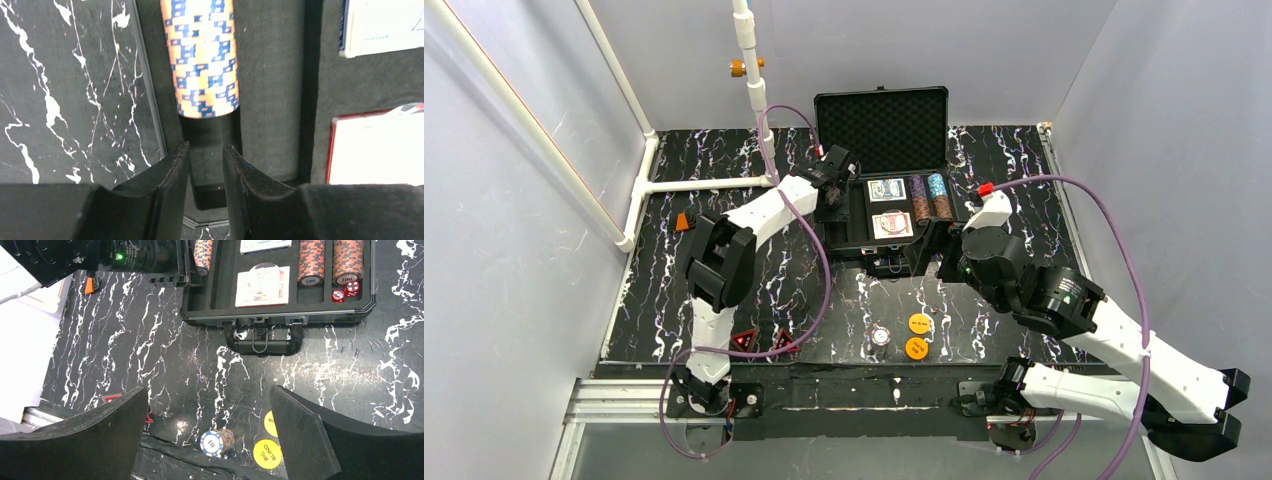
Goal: Pack up texas hold em set
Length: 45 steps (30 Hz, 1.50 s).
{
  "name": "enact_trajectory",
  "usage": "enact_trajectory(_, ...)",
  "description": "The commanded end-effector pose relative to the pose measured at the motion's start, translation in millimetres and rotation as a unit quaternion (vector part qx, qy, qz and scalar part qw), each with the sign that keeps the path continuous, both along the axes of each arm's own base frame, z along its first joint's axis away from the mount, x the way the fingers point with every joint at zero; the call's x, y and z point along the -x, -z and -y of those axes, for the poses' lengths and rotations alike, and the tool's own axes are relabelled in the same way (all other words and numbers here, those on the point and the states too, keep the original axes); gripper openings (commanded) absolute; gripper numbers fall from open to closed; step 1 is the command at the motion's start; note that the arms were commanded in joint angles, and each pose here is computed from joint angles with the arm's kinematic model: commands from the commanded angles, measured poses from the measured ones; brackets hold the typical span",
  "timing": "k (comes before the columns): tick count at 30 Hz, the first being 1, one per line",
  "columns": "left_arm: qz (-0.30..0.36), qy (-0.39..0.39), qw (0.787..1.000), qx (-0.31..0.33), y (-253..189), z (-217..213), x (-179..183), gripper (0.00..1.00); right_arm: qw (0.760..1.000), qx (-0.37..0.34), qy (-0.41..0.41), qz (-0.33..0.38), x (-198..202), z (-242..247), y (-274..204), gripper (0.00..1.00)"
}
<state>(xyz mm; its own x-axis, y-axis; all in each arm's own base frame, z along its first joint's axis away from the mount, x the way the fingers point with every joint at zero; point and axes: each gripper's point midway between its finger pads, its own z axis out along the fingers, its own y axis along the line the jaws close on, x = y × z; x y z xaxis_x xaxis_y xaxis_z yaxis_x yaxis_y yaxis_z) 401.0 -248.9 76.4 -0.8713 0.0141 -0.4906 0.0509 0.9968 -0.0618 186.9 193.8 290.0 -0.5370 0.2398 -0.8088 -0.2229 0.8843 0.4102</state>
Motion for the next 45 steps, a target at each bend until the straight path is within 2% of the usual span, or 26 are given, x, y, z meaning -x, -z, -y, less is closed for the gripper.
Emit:
enact_trajectory(1,0.031,-0.009,0.999,-0.014,-3.1,0.9,-22.9,0.28,1.000,-0.007,0.011,0.006,-1.7,4.0,-5.2,0.98)
enact_trajectory(15,0.060,-0.013,0.998,-0.027,-5.2,2.5,-56.9,0.24,1.000,0.001,0.018,0.009,-0.7,12.1,-4.0,0.98)
enact_trajectory(21,0.074,-0.008,0.997,-0.032,-10.2,4.7,-66.2,0.27,1.000,0.001,0.016,0.006,0.5,11.9,-2.6,0.98)
enact_trajectory(26,0.078,-0.007,0.997,-0.024,-25.9,-0.3,-55.0,0.33,1.000,0.007,0.019,0.001,2.1,15.4,0.5,0.98)
enact_trajectory(31,0.103,-0.003,0.994,-0.019,-57.2,-17.2,-33.8,0.47,0.999,0.023,0.024,-0.016,3.7,17.9,6.9,0.98)
enact_trajectory(37,0.150,-0.008,0.987,-0.050,-100.2,-58.4,-0.2,0.89,0.994,0.096,-0.008,-0.059,8.4,10.3,33.8,0.98)
enact_trajectory(39,0.165,-0.007,0.984,-0.062,-110.5,-72.6,12.0,0.98,0.989,0.119,-0.034,-0.082,13.5,2.6,48.8,0.98)
enact_trajectory(42,0.190,0.000,0.979,-0.073,-128.9,-92.0,31.1,0.98,0.981,0.129,-0.079,-0.126,26.1,-13.3,72.6,0.98)
enact_trajectory(45,0.202,-0.053,0.973,-0.097,-133.8,-124.3,51.8,0.98,0.972,0.123,-0.120,-0.163,40.1,-27.1,92.1,0.99)
